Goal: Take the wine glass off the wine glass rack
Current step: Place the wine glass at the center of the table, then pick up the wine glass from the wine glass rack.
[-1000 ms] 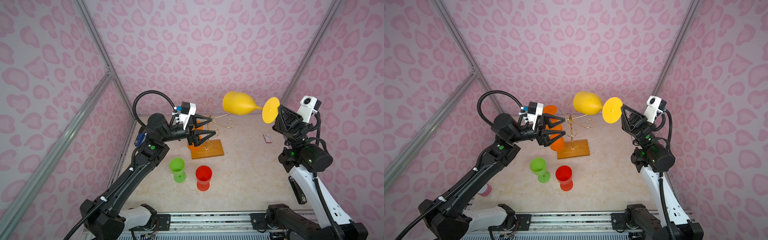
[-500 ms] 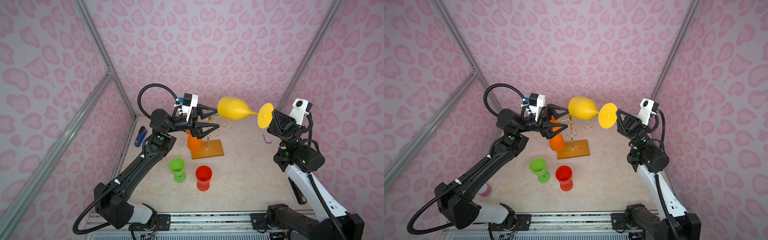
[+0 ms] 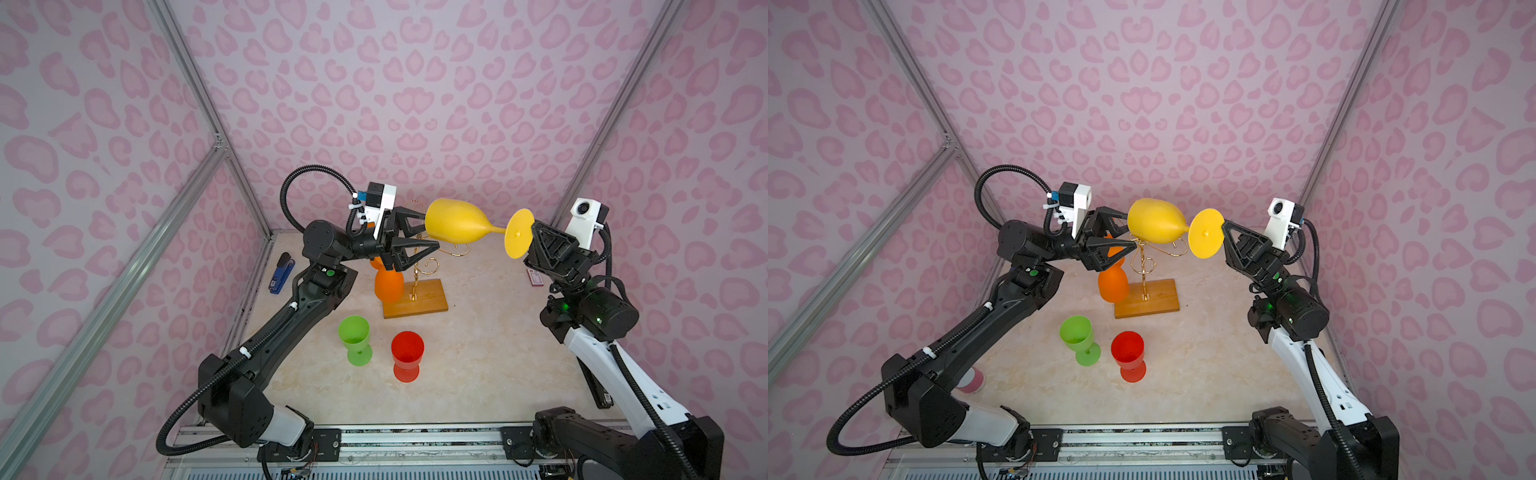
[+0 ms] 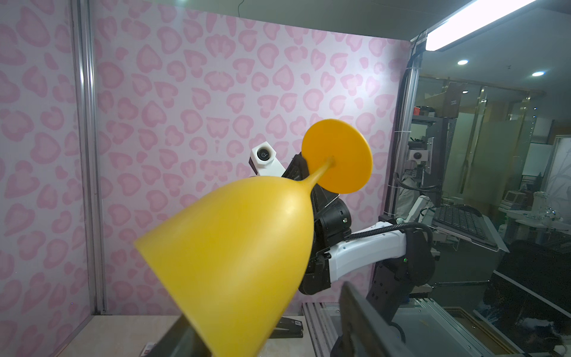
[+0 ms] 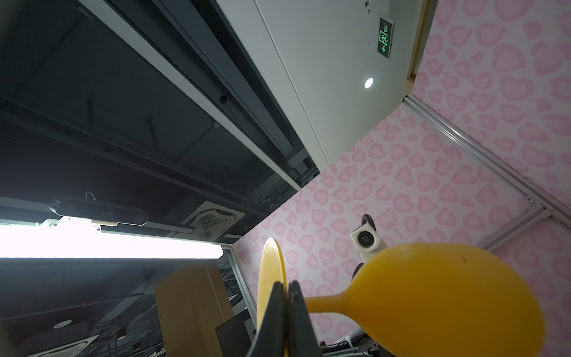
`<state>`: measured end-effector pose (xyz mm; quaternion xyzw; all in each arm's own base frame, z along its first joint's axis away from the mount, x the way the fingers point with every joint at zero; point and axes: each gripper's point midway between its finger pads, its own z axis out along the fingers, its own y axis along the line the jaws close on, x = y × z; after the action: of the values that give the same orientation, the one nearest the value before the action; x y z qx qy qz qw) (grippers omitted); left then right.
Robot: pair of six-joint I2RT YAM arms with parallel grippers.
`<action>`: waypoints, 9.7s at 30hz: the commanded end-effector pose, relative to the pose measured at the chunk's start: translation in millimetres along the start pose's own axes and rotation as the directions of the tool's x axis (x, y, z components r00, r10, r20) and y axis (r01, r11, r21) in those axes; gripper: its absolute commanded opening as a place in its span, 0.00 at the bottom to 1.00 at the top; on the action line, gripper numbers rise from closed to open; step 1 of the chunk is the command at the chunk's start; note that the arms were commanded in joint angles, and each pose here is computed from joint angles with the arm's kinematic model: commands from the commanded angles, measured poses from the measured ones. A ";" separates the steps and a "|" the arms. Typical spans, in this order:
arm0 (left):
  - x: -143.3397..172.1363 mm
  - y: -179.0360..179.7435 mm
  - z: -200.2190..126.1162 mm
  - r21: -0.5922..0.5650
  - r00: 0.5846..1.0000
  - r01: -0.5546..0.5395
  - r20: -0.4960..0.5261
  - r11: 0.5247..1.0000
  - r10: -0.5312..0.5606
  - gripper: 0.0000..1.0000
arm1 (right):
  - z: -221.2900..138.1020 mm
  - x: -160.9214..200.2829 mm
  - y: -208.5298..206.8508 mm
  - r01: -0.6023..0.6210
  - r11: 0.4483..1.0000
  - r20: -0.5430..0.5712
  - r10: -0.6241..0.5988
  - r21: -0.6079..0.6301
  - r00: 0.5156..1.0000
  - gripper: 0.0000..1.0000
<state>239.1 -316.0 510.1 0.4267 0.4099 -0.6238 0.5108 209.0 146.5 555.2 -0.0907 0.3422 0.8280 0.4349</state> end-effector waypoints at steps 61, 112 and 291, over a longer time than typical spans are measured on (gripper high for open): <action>312.0 -24.4 -9.5 -0.136 -0.060 -0.273 -0.986 0.952 -0.158 0.02 | -316.0 -86.3 -94.8 0.002 -0.200 -0.111 -0.536 0.980 0.837 0.56; 281.0 -16.0 -4.8 -0.191 0.027 -0.275 -0.981 0.942 -0.191 0.58 | -324.6 -75.0 -112.1 -0.028 -0.128 -0.042 -0.512 0.991 0.858 0.56; 68.0 89.9 -158.4 -0.461 0.486 0.852 0.517 0.248 -0.705 0.03 | -333.9 -66.2 -133.0 -0.073 -0.049 0.040 -0.479 0.996 0.877 0.57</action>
<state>337.9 -195.3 377.0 -0.1393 0.7159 -0.6297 0.2675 301.3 -61.5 263.4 0.3661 0.7184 0.2538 0.5344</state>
